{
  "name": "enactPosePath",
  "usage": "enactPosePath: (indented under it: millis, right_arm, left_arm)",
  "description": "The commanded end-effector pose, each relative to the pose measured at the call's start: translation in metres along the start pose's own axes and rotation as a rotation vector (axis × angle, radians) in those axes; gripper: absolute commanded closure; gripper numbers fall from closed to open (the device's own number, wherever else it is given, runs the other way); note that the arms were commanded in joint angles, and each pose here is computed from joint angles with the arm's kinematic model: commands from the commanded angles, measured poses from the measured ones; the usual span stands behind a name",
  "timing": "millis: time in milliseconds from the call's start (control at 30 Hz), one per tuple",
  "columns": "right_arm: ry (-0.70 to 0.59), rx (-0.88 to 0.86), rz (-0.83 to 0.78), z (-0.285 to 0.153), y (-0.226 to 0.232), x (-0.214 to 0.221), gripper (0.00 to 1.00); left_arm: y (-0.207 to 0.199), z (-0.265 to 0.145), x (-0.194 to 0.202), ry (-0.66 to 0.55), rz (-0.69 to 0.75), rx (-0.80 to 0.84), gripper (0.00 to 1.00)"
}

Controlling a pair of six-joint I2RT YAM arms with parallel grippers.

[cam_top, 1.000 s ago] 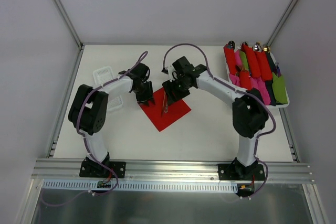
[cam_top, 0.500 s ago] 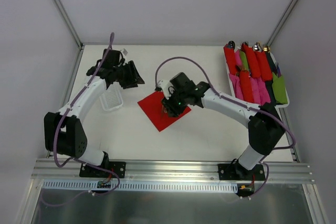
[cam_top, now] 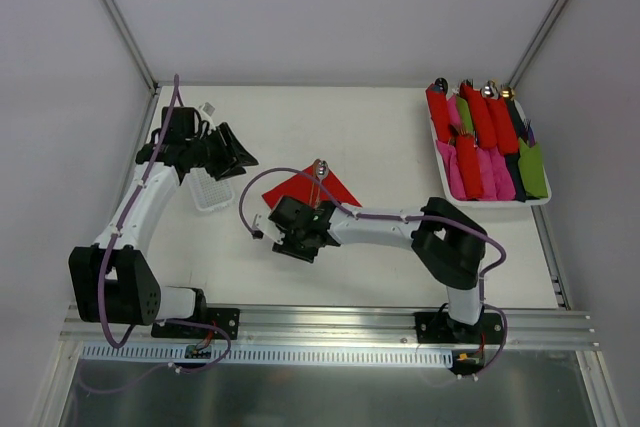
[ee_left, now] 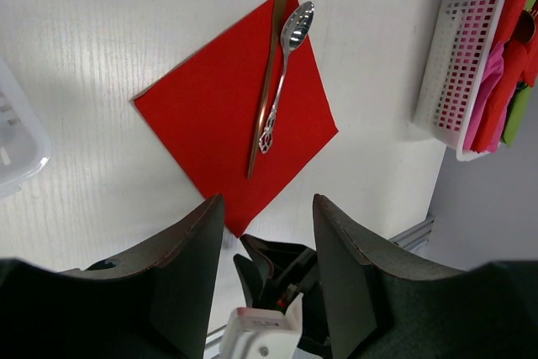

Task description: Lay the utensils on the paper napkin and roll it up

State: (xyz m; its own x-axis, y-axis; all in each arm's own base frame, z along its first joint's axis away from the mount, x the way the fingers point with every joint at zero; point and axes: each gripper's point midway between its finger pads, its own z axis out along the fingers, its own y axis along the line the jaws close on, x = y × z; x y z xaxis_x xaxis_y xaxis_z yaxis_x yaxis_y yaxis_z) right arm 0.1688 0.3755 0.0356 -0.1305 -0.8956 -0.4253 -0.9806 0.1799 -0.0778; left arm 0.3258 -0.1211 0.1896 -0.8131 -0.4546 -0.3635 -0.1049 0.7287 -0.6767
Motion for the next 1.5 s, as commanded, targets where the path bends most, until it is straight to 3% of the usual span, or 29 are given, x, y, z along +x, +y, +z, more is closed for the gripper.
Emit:
enactPosePath:
  millis: [0, 267, 400, 533, 733, 933, 1200, 1467]
  right_arm:
    - [-0.027, 0.098, -0.024, -0.002, -0.020, -0.019, 0.67]
    - [0.004, 0.109, -0.050, 0.009, -0.022, -0.010, 0.64]
    - [0.022, 0.096, -0.059, 0.016, -0.020, -0.005, 0.68]
    - [0.024, 0.084, -0.057, 0.015, -0.018, -0.002, 0.88]
    - [-0.021, 0.021, -0.008, -0.006, -0.007, -0.006, 1.00]
    - [-0.077, -0.091, 0.029, -0.024, 0.009, -0.021, 1.00]
    - [-0.091, -0.192, 0.091, -0.029, -0.030, -0.026, 1.00]
    - [-0.102, -0.283, 0.074, -0.030, -0.050, -0.023, 1.00]
  left_arm:
    - [-0.007, -0.010, 0.004, 0.006, -0.013, 0.038, 0.53]
    - [-0.003, -0.010, 0.003, 0.007, -0.018, 0.034, 0.53]
    - [-0.002, -0.010, 0.001, 0.006, -0.020, 0.030, 0.53]
    - [0.000, -0.010, 0.000, 0.004, -0.019, 0.030, 0.53]
    - [0.002, -0.010, 0.002, 0.010, -0.011, 0.027, 0.52]
    - [0.003, -0.012, 0.006, 0.013, 0.007, 0.035, 0.47]
    - [0.000, -0.018, 0.011, -0.003, 0.058, 0.060, 0.26]
    - [-0.004, -0.020, 0.024, -0.023, 0.090, 0.145, 0.26]
